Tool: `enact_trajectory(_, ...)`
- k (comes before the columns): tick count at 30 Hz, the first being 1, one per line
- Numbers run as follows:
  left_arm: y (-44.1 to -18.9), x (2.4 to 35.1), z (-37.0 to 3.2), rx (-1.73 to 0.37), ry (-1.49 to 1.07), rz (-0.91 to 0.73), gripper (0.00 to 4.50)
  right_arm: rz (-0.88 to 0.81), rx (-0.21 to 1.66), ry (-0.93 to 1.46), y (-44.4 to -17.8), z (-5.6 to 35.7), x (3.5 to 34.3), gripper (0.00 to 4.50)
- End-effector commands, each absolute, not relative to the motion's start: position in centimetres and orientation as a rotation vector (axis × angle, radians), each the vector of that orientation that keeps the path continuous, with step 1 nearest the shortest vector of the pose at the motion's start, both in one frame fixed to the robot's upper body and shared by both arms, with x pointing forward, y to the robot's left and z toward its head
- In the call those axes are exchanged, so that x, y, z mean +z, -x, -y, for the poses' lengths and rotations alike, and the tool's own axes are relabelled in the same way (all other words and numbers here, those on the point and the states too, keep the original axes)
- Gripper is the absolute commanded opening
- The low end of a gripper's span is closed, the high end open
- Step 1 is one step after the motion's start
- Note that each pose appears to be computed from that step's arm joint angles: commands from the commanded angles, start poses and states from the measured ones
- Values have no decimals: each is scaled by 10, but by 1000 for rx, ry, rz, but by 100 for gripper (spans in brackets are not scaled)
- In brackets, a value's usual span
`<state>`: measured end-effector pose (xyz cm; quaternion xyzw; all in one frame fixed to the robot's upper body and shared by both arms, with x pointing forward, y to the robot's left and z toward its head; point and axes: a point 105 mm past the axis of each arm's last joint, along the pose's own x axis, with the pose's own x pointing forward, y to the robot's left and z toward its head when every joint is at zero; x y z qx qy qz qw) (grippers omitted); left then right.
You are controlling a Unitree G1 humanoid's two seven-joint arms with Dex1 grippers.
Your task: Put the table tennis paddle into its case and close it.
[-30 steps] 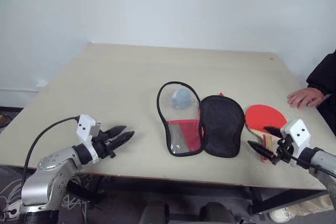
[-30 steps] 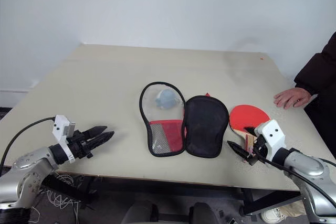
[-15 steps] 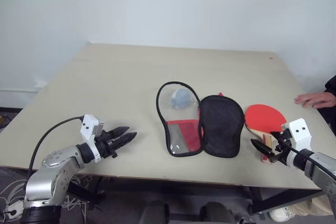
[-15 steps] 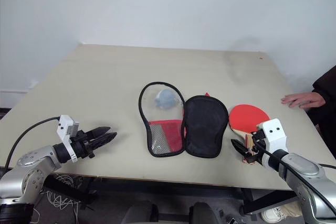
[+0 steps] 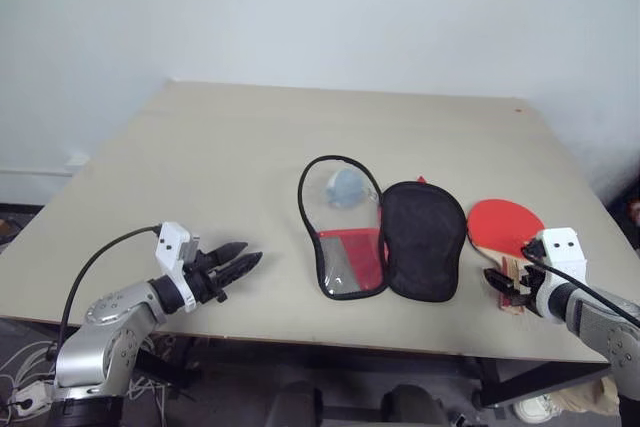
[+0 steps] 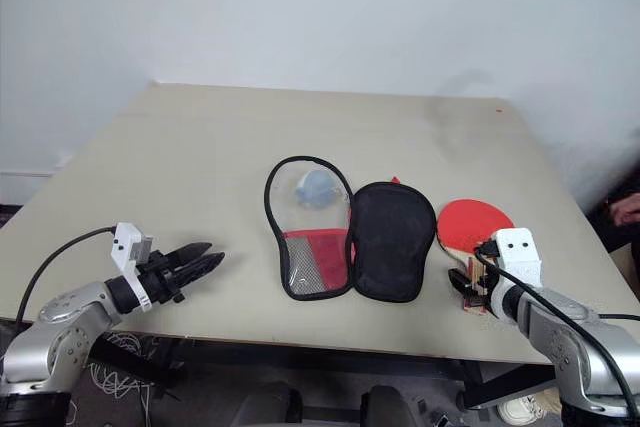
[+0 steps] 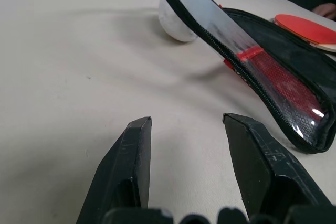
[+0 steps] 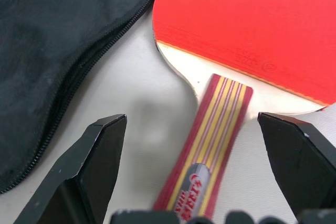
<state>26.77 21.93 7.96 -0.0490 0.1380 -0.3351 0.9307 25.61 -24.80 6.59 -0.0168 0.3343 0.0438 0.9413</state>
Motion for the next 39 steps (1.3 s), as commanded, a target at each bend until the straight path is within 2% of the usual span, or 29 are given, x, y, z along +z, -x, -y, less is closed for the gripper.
enact_trajectory(1,-268,94,-216,-701,75,-227,225,-657,41,69,-258,252,74,436)
enact_trajectory(12,-268,93,-216,-685,76,-224,225,-722,-52,25,-253,258,61,436)
enact_trajectory(15,-268,93,-215,-685,75,-223,232,-723,-67,20,-255,258,60,386)
enact_trajectory(23,-271,95,-214,-682,75,-218,232,-701,-100,-7,-266,258,61,177)
enact_trajectory(26,-271,94,-213,-683,77,-217,232,-697,-130,-28,-271,260,60,116)
enact_trajectory(31,-272,96,-214,-679,76,-212,232,-693,-186,-56,-278,267,60,115)
enact_trajectory(39,-271,96,-216,-671,75,-210,232,-576,-319,-97,-298,287,84,115)
